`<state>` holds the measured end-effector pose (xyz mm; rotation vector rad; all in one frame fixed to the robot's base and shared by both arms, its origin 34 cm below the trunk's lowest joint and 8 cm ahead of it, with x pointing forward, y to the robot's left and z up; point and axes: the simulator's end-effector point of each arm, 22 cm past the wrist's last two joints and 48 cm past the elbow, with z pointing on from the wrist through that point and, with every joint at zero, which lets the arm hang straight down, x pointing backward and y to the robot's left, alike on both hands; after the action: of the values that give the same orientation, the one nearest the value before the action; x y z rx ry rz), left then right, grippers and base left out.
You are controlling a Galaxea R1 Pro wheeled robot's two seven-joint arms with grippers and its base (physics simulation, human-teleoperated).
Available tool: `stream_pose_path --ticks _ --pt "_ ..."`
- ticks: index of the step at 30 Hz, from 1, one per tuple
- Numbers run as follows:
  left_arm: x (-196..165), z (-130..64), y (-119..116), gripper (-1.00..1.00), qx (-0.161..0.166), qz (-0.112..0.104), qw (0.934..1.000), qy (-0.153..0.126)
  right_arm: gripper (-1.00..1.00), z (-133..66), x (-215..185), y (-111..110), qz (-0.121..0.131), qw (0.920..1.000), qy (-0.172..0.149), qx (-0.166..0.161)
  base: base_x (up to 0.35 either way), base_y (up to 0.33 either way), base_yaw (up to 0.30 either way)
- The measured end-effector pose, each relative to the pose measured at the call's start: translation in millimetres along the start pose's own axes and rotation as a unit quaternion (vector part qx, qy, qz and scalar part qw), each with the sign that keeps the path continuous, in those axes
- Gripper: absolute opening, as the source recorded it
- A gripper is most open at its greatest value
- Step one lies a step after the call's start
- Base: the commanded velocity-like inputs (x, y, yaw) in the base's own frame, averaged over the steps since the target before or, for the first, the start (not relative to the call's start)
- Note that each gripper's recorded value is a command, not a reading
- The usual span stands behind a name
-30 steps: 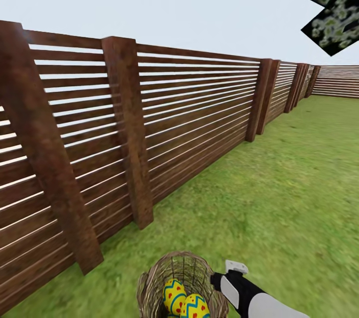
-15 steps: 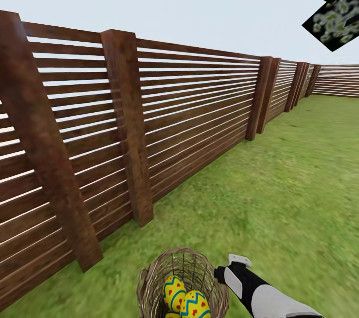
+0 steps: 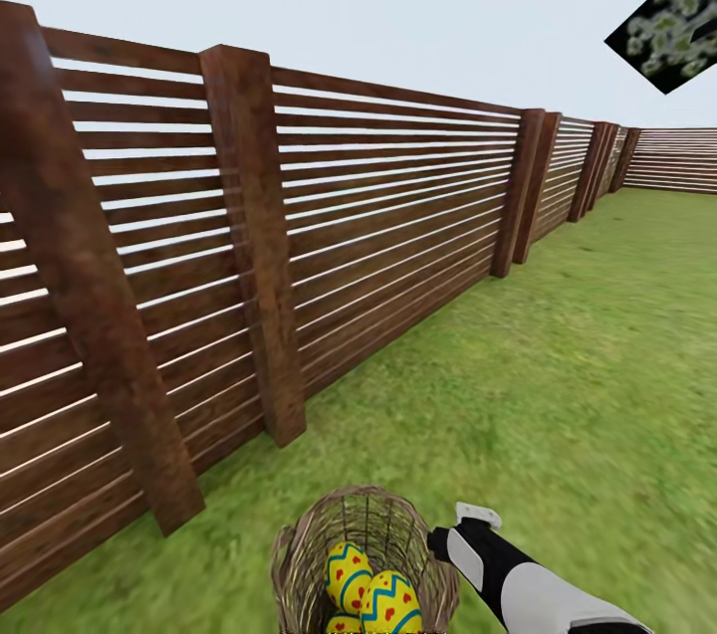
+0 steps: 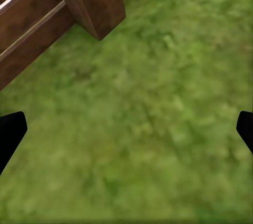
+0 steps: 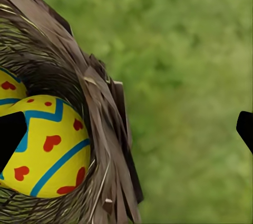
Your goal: Take the three Easter eggs out of the wicker basket on the lawn in the garden, then place them on the lawn next to a single tree (choose any tree) so that all three eggs are next to the same tree and none are left in the basket.
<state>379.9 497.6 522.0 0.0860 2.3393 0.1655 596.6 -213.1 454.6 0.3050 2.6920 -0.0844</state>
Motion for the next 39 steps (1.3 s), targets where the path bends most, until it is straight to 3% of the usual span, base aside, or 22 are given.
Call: stream_pose_path --ticks 23,37,38,39 --pt "39.6 26.9 -7.2 1.00 0.000 0.000 1.0000 -0.001 1.00 39.2 29.2 2.4 -0.001 1.0000 0.001 -0.002 0.000 0.000 0.000" --pt "48.6 32.8 -8.7 1.00 0.000 0.000 1.0000 -0.001 1.00 47.6 34.5 3.3 -0.002 1.0000 0.000 -0.003 0.000 0.000 0.000" --pt "48.6 32.8 -8.7 1.00 0.000 0.000 1.0000 -0.001 -1.00 47.6 34.5 3.5 -0.002 1.0000 0.000 -0.003 0.000 0.000 0.000" --pt "48.6 32.8 -8.7 1.00 0.000 0.000 1.0000 -0.001 -1.00 47.6 34.5 3.6 -0.002 1.0000 0.000 -0.003 0.000 0.000 0.000"
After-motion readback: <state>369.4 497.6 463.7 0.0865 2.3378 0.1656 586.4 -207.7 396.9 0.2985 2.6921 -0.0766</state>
